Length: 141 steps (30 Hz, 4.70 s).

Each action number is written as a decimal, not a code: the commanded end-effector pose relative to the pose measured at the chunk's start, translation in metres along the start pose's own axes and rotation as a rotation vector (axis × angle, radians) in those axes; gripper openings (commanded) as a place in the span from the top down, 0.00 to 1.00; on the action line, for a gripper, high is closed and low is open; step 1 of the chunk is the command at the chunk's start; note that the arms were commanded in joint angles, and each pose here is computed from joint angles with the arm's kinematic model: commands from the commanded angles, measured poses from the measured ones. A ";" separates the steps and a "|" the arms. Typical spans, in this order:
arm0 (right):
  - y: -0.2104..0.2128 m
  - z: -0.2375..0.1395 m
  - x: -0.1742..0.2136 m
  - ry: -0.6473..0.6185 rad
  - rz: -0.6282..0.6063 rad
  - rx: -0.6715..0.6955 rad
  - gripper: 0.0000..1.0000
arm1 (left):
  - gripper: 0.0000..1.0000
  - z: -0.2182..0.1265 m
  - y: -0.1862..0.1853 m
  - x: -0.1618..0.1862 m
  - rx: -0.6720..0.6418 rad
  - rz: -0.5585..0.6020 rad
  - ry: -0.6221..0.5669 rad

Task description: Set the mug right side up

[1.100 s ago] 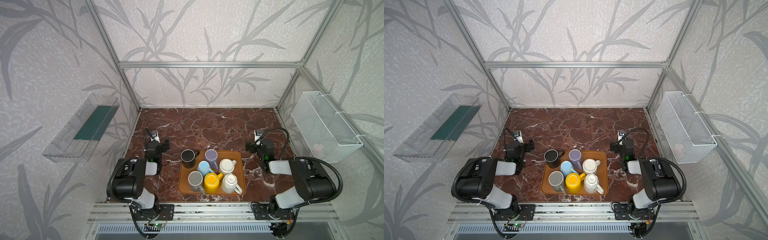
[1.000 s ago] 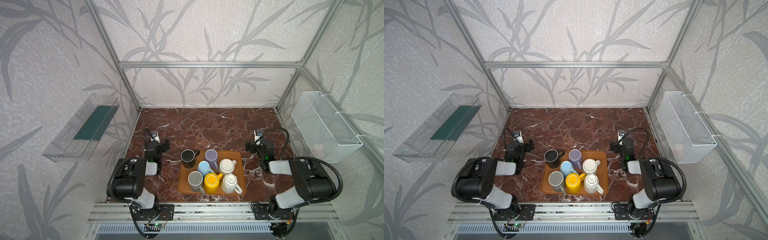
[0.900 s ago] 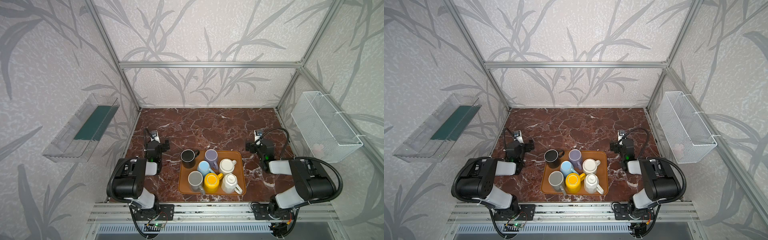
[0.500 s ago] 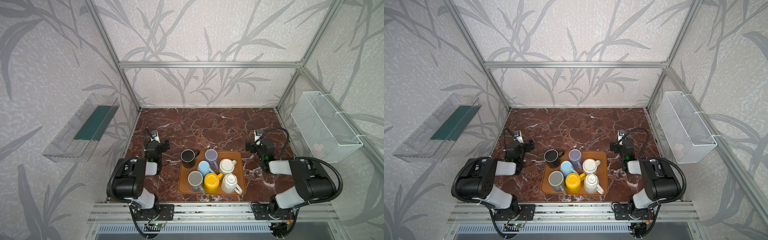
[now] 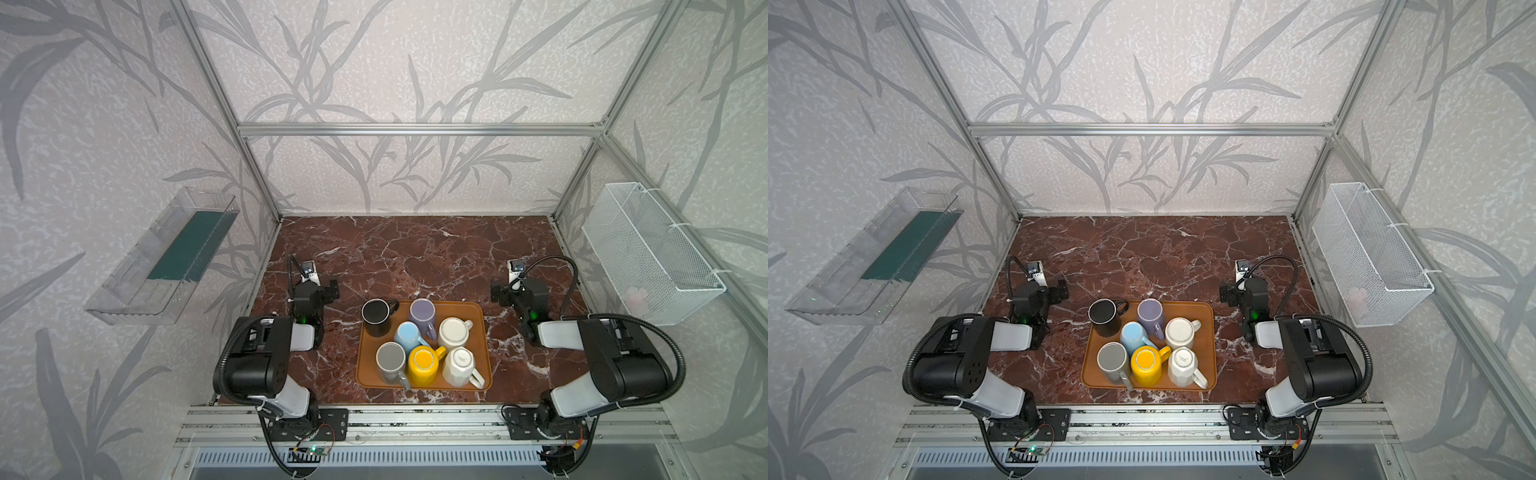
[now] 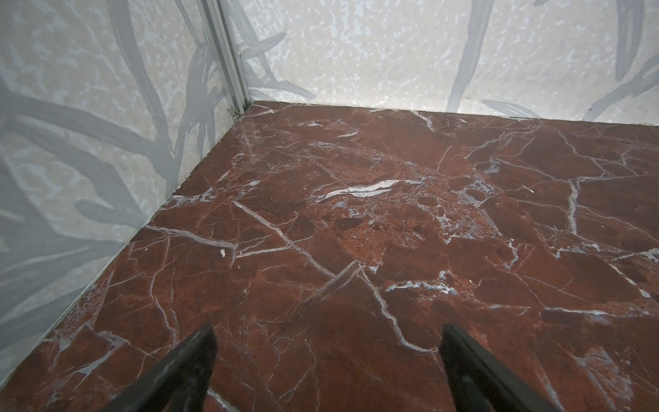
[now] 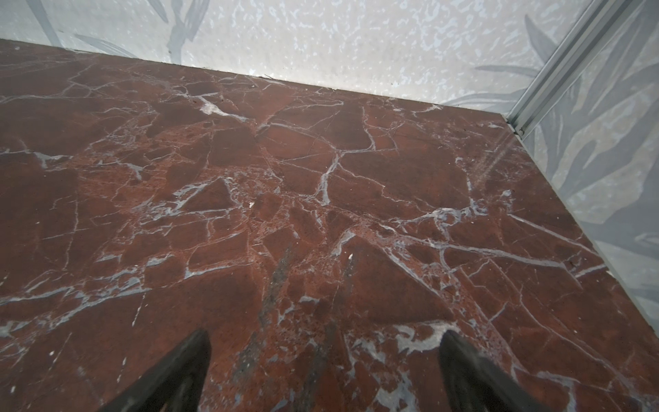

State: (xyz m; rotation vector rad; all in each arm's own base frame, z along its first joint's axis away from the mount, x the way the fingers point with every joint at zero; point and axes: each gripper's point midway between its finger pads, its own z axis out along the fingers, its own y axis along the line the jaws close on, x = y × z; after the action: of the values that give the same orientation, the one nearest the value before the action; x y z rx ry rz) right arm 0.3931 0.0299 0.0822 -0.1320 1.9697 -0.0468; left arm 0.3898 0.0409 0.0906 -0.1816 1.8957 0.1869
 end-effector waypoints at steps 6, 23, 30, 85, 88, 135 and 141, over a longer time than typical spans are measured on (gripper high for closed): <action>0.002 0.001 -0.009 -0.032 -0.004 -0.014 0.08 | 0.01 0.003 -0.001 -0.008 0.000 0.002 -0.019; 0.001 -0.035 -0.048 0.041 0.069 0.021 0.01 | 0.01 -0.021 -0.014 -0.085 -0.068 -0.026 0.036; 0.040 -0.075 -0.075 0.151 0.040 -0.080 0.01 | 0.01 -0.066 -0.044 -0.123 0.007 -0.044 0.090; 0.248 -0.186 -0.013 0.689 -0.353 -0.439 0.53 | 0.01 -0.143 -0.093 -0.075 0.200 0.086 0.394; 0.252 -0.181 -0.007 0.710 -0.360 -0.419 0.55 | 0.01 -0.144 -0.092 -0.076 0.198 0.090 0.389; 0.275 -0.122 0.039 0.802 -0.363 -0.272 0.66 | 0.01 -0.143 -0.086 -0.075 0.160 0.121 0.376; 0.274 -0.118 0.044 0.818 -0.352 -0.275 0.70 | 0.01 -0.144 -0.087 -0.073 0.166 0.127 0.380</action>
State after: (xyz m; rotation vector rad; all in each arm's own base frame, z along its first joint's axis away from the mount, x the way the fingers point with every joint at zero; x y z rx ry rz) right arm 0.2436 0.2915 0.0663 -0.7502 2.7209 -0.0665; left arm 0.3052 -0.0775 0.2039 0.0108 2.2833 0.0512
